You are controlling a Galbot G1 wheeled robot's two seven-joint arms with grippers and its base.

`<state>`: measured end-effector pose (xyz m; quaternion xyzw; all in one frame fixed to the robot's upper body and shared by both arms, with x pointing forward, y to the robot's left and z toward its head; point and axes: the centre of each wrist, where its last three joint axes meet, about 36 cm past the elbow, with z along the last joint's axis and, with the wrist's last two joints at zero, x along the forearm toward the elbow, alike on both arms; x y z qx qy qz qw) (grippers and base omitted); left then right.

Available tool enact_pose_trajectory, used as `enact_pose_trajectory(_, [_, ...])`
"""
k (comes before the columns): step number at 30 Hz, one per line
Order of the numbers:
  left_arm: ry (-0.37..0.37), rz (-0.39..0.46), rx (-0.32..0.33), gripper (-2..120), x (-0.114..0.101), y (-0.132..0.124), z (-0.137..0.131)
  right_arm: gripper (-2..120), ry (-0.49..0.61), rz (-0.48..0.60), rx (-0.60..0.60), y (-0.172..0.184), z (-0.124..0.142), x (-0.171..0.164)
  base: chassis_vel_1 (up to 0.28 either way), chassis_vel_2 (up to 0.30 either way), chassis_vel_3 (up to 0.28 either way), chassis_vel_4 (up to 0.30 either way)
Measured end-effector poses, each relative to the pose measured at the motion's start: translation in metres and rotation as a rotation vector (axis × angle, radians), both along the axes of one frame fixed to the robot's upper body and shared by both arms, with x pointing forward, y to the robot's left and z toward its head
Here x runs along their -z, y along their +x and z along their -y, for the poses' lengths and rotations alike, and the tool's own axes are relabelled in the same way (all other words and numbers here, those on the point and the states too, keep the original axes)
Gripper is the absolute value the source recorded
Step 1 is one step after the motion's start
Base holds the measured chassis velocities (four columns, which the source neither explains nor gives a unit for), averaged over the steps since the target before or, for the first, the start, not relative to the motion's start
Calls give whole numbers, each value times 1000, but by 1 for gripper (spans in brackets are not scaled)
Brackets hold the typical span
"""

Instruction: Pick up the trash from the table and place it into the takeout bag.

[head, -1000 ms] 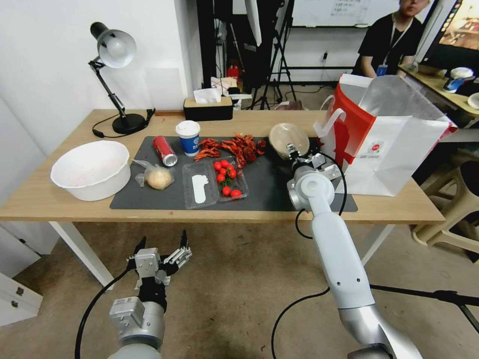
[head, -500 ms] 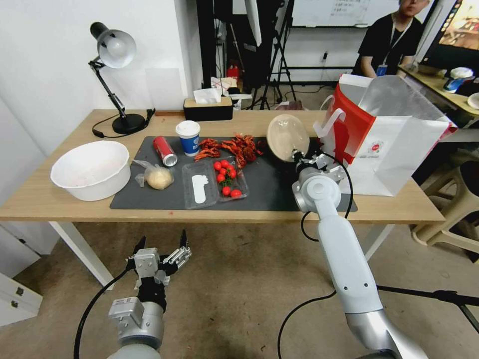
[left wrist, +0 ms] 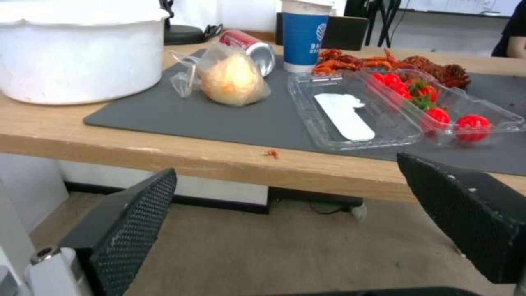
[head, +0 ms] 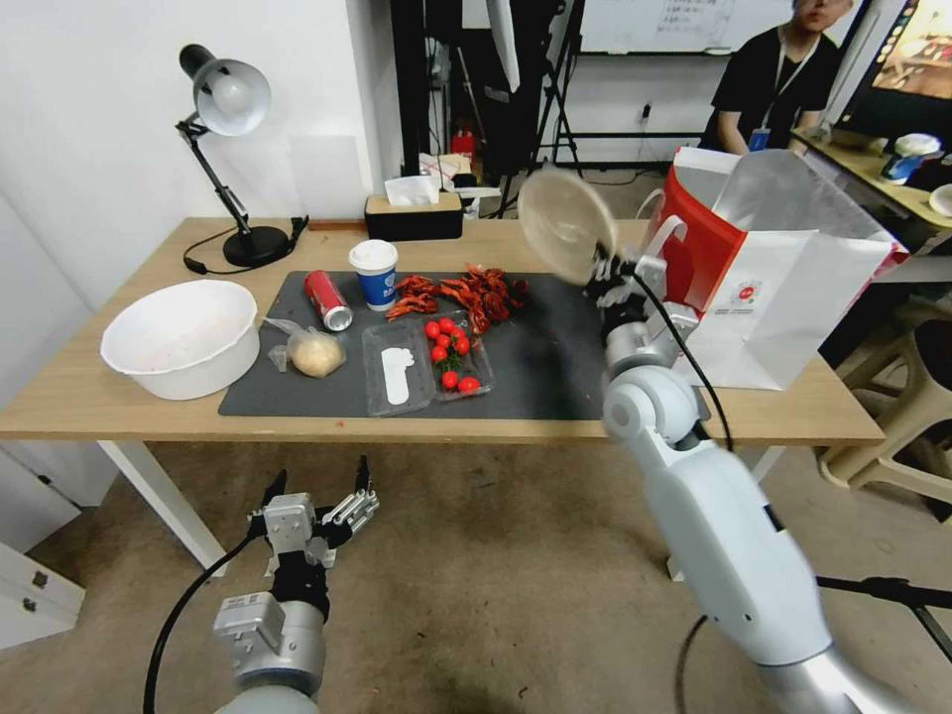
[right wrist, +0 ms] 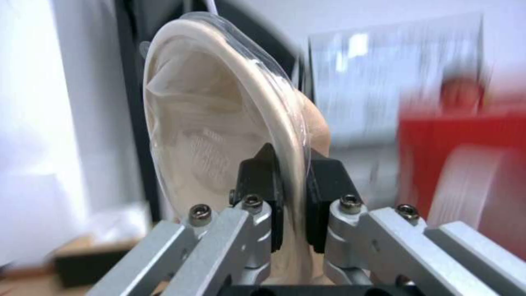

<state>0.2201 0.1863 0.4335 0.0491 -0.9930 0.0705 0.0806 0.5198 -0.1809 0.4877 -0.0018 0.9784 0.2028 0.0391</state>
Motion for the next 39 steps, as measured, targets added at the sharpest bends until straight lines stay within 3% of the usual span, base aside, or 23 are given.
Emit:
enact_pose_trajectory(1, [0, 1, -2, 100, 0, 0, 0, 6, -86, 55, 6, -1, 3, -2, 0, 0, 0, 0])
enact_pose_trajectory(2, [0, 1, -2, 100, 0, 0, 0, 6, -86, 55, 6, -1, 3, -2, 0, 0, 0, 0])
enact_pose_trajectory(4, [0, 1, -4, 100, 0, -1, 0, 6, -268, 195, 39, 1, 13, -17, 0, 0, 0, 0])
enact_pose_trajectory(7, [0, 0, -5, 100, 0, -1, 0, 6, -346, 259, 64, 1, 18, -28, 0, 0, 0, 0])
enact_pose_trajectory(9, [-3, 1, -7, 100, 0, -1, 1, 6, -462, 353, 140, 1, 35, -63, 0, 0, 0, 0])
enact_pose_trajectory(12, [-5, 0, -7, 100, 0, -1, 2, 6, -510, 362, 229, -3, 51, -97, 0, 0, 0, 0])
enact_pose_trajectory(15, [-4, -2, -7, 100, 1, 0, 2, 6, -527, 299, 321, -10, 70, -127, 0, 0, 0, 0])
enact_pose_trajectory(18, [-1, -6, -8, 100, 2, 0, 2, 6, -576, 165, 451, -22, 107, -162, 0, 0, 0, 0])
enact_pose_trajectory(24, [-1, -9, -8, 100, 3, 0, 2, 6, -580, 127, 468, -25, 116, -167, 0, 0, 0, 0])
enact_pose_trajectory(27, [0, -12, -7, 100, 5, 0, 2, 25, -582, 81, 485, -26, 126, -172, 0, 0, 0, 0])
enact_pose_trajectory(30, [-1, -15, -4, 100, 6, 0, 3, 32, -582, 48, 485, -26, 134, -171, 0, 0, 0, 0])
enact_pose_trajectory(31, [-2, -19, 2, 100, 8, 0, 4, 39, -582, 16, 483, -25, 140, -165, 0, 0, 0, 0])
enact_pose_trajectory(33, [-2, -21, 4, 100, 8, 0, 4, 43, -584, 5, 483, -24, 142, -161, 0, 0, 0, 0])
enact_pose_trajectory(35, [-1, -23, 7, 100, 9, -1, 5, 56, -588, -30, 467, -23, 146, -151, 0, 0, 0, 0])
enact_pose_trajectory(39, [1, -24, 9, 100, 9, -1, 5, 69, -597, -87, 443, -25, 145, -144, 0, 0, 0, 0])
